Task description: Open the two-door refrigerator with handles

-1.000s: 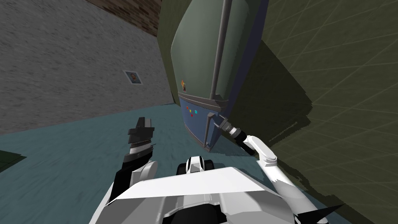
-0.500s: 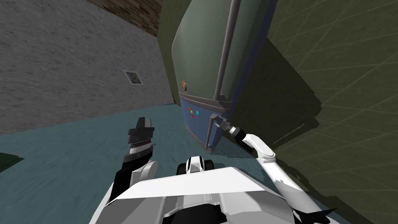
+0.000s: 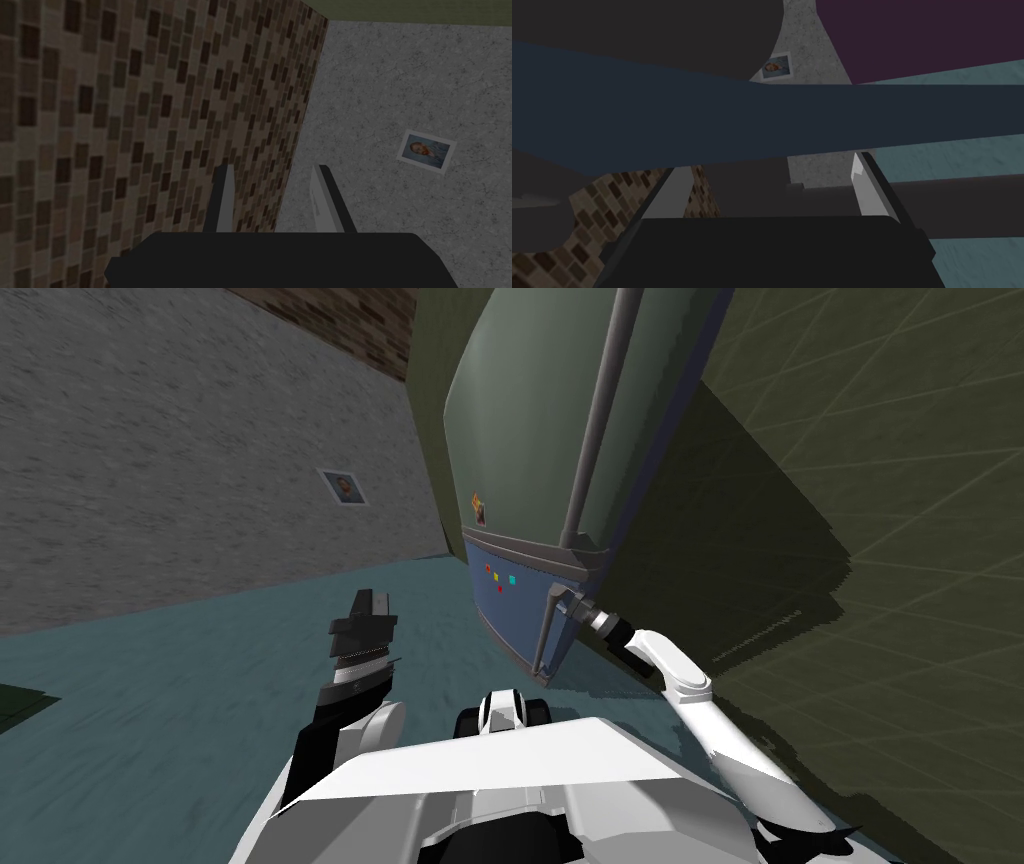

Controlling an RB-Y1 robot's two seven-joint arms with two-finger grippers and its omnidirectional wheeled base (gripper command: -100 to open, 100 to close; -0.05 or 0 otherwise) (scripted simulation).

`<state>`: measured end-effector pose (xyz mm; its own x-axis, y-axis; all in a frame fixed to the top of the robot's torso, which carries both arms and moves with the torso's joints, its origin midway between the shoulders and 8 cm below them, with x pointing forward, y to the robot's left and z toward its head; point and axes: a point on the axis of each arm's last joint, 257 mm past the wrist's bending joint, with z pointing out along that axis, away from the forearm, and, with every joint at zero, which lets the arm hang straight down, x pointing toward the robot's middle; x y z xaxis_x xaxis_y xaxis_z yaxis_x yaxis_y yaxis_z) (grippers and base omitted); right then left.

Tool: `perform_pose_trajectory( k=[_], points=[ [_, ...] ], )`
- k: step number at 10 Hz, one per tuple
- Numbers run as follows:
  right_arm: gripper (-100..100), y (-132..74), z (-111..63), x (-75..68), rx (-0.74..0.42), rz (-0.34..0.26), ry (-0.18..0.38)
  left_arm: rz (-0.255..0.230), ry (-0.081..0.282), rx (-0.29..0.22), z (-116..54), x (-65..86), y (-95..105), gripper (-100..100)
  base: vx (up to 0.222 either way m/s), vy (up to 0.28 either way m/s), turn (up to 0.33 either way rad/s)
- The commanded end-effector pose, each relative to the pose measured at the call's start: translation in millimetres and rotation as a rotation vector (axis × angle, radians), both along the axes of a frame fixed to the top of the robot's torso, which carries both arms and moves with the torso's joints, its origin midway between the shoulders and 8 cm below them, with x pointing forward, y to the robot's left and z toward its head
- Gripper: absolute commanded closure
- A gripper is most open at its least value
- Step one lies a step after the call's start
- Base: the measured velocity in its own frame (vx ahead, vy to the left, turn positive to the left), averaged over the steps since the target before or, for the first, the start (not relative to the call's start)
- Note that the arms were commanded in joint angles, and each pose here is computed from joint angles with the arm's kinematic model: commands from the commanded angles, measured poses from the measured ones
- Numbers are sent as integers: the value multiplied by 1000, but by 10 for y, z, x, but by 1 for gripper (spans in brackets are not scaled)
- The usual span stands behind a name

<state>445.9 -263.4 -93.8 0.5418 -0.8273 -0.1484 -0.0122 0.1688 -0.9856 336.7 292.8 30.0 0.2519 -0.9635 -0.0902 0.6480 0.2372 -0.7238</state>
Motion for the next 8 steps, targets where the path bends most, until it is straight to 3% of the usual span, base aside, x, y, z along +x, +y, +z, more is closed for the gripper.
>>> perform_pose_trajectory(
  k=[1, 6, 8],
  points=[
    [100, -113, 23, 28, 0, -34, -3, 0, 0, 0, 0, 0, 0, 0, 4, 201, -27],
    [100, -346, 20, 66, 1, -103, 0, 0, 0, -1, 0, 1, -1, 0, -82, 270, -35],
    [100, -583, 21, 91, 1, -171, 2, 0, 0, -1, 0, 0, -1, 0, -28, 372, -64]
  ],
)
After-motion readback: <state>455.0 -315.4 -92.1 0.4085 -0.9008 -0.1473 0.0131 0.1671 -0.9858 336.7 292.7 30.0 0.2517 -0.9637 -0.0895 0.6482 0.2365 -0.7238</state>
